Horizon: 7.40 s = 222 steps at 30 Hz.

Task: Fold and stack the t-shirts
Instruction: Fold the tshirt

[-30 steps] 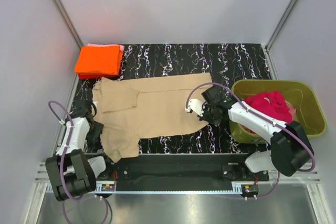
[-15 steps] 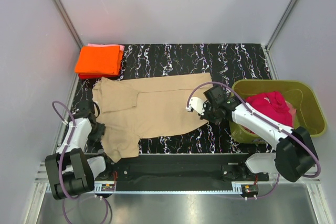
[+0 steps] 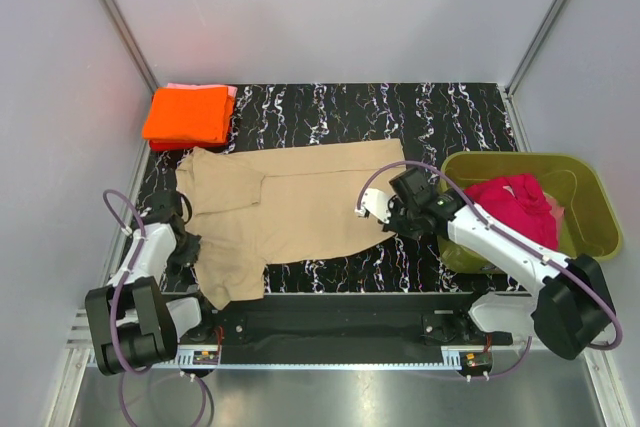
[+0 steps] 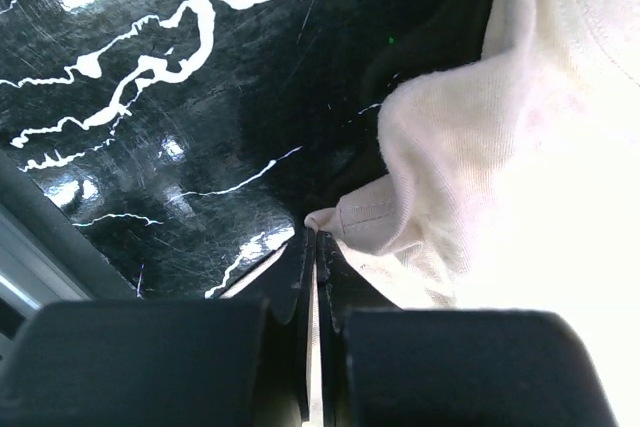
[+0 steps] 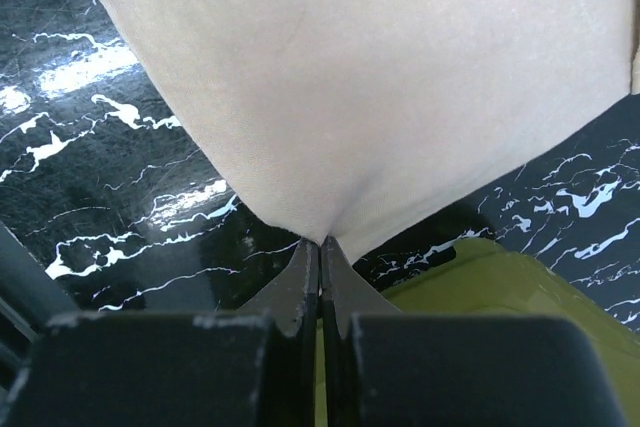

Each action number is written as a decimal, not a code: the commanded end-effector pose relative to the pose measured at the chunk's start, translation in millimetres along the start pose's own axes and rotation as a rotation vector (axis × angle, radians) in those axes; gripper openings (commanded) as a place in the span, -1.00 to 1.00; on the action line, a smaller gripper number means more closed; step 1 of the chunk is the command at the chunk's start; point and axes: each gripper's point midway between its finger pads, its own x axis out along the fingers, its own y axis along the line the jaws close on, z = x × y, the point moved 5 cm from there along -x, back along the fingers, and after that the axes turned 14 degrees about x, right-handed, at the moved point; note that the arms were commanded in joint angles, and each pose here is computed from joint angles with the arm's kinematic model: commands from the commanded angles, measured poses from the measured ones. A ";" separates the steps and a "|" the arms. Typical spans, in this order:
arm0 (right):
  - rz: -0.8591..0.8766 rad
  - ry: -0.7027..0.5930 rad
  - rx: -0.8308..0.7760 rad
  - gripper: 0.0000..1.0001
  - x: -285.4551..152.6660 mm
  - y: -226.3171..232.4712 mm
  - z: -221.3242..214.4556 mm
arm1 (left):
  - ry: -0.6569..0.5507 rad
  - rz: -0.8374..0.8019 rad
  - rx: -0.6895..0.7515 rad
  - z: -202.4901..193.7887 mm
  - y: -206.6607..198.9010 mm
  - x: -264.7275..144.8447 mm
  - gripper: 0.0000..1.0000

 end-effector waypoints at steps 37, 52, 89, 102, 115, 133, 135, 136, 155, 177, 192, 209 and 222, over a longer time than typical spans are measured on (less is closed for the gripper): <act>0.080 0.128 -0.031 -1.00 -17.1 22.6 1.7 | -0.316 -0.023 -0.035 79.4 -9.1 -92.0 -1.00; 0.012 0.142 -0.053 -1.00 11.0 -19.6 17.8 | -0.259 -0.098 0.002 110.9 -64.0 -77.5 -1.00; -0.007 0.225 -0.020 -1.00 60.1 -91.2 24.1 | -0.276 -0.009 0.132 162.6 -147.0 -45.1 -1.00; -0.007 0.232 -0.018 -1.00 72.1 -102.3 23.1 | -0.286 0.018 0.145 170.8 -155.9 -36.8 -1.00; -0.044 0.262 -0.045 -1.00 81.0 -115.1 25.4 | -0.302 0.034 0.183 165.5 -169.0 -34.6 -1.00; -0.129 0.182 -0.046 0.00 74.4 -130.8 40.9 | -0.320 0.054 0.210 170.2 -178.3 -33.6 -1.00; -0.128 0.164 -0.040 -0.04 71.5 -130.1 43.4 | -0.316 0.054 0.215 168.8 -179.1 -33.1 -1.00; -0.129 0.165 -0.037 -0.04 71.4 -130.2 43.2 | -0.316 0.050 0.215 169.1 -179.8 -33.5 -1.00; -0.169 0.199 -0.017 -0.49 80.2 -134.4 37.3 | -0.317 0.051 0.208 172.1 -178.4 -47.6 -0.46; -0.043 0.091 0.958 -1.00 55.5 -34.8 122.7 | -0.129 -0.429 0.305 69.5 -141.6 -83.9 -0.34; -0.079 0.154 1.066 -1.00 100.6 -5.9 91.2 | -0.041 -0.136 0.248 53.7 -132.3 -6.4 -0.32; -0.364 0.371 0.996 -1.00 99.5 -7.7 20.4 | -0.081 0.166 0.258 52.0 -90.4 18.5 -0.28; -0.236 0.156 1.105 -1.00 74.6 -14.5 81.2 | -0.325 -0.070 0.246 97.2 -101.1 -94.7 -0.25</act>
